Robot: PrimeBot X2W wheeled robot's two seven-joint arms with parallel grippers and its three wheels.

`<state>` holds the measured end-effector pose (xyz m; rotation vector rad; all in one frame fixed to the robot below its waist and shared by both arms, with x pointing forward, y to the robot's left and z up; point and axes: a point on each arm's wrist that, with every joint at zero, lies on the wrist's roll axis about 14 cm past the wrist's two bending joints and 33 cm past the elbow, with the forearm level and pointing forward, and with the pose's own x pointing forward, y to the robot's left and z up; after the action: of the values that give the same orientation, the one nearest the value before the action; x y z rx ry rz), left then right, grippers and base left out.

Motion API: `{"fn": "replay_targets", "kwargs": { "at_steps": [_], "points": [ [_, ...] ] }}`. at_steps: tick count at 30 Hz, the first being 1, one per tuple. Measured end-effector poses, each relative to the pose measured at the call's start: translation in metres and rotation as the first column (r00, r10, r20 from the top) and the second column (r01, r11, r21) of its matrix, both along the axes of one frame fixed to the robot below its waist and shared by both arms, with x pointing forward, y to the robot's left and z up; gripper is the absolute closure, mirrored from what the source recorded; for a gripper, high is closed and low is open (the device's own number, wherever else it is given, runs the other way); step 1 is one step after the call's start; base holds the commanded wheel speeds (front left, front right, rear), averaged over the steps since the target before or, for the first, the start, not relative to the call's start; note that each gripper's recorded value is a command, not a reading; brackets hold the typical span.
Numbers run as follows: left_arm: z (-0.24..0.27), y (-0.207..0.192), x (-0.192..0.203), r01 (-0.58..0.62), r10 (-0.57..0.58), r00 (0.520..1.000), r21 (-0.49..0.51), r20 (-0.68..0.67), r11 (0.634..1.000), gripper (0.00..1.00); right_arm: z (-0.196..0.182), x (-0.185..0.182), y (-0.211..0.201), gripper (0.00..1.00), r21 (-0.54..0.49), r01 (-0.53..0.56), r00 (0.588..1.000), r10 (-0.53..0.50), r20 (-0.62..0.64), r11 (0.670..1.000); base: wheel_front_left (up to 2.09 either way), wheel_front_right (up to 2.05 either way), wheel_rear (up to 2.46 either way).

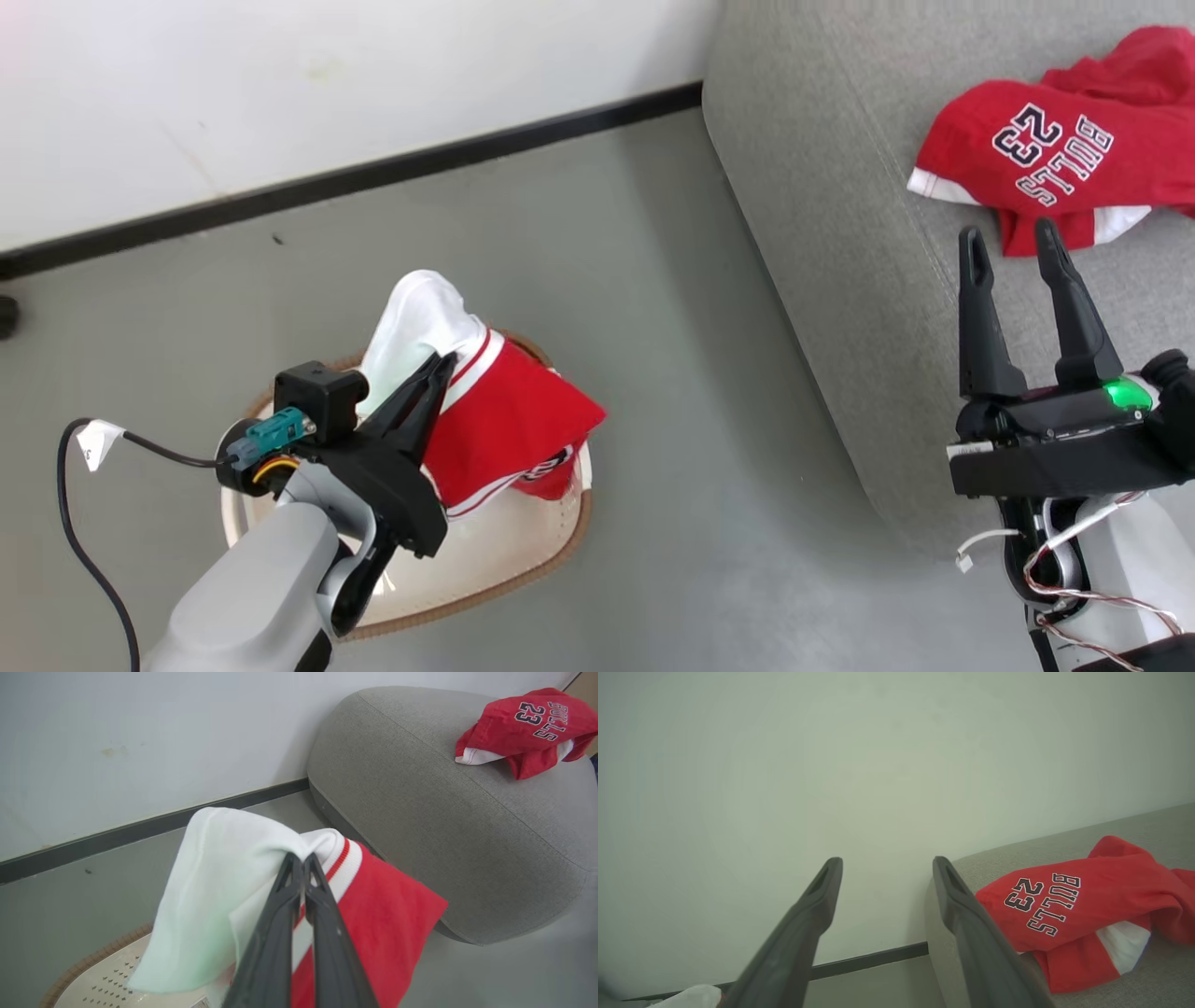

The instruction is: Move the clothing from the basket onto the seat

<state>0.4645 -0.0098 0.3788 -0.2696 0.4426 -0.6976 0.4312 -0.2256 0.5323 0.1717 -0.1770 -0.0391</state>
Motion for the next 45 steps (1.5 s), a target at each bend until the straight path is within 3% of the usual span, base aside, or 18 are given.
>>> {"fn": "replay_targets", "kwargs": {
  "at_steps": [23,34,41,45],
  "points": [
    [0.138,0.007,-0.011,-0.054,0.095,0.956,-0.152,0.276,0.987,1.00,0.014,-0.042,0.039,0.00,0.004,-0.138,0.990,0.138,0.022,0.990,0.00,0.00,0.00],
    [0.166,0.008,-0.015,-0.041,0.103,0.934,-0.185,0.342,0.982,1.00,0.018,-0.043,0.054,0.00,-0.018,-0.196,0.980,0.196,0.029,0.980,0.00,0.00,0.00],
    [0.173,0.003,-0.020,-0.017,0.087,0.924,-0.186,0.372,0.982,1.00,0.007,-0.045,0.078,0.00,-0.049,-0.282,0.960,0.282,-0.009,0.958,0.00,0.00,0.00],
    [0.178,0.003,-0.018,-0.015,0.086,0.917,-0.181,0.390,0.983,1.00,-0.001,-0.045,0.107,0.00,-0.049,-0.367,0.930,0.366,-0.032,0.929,0.00,0.00,0.00]
  ]
}}
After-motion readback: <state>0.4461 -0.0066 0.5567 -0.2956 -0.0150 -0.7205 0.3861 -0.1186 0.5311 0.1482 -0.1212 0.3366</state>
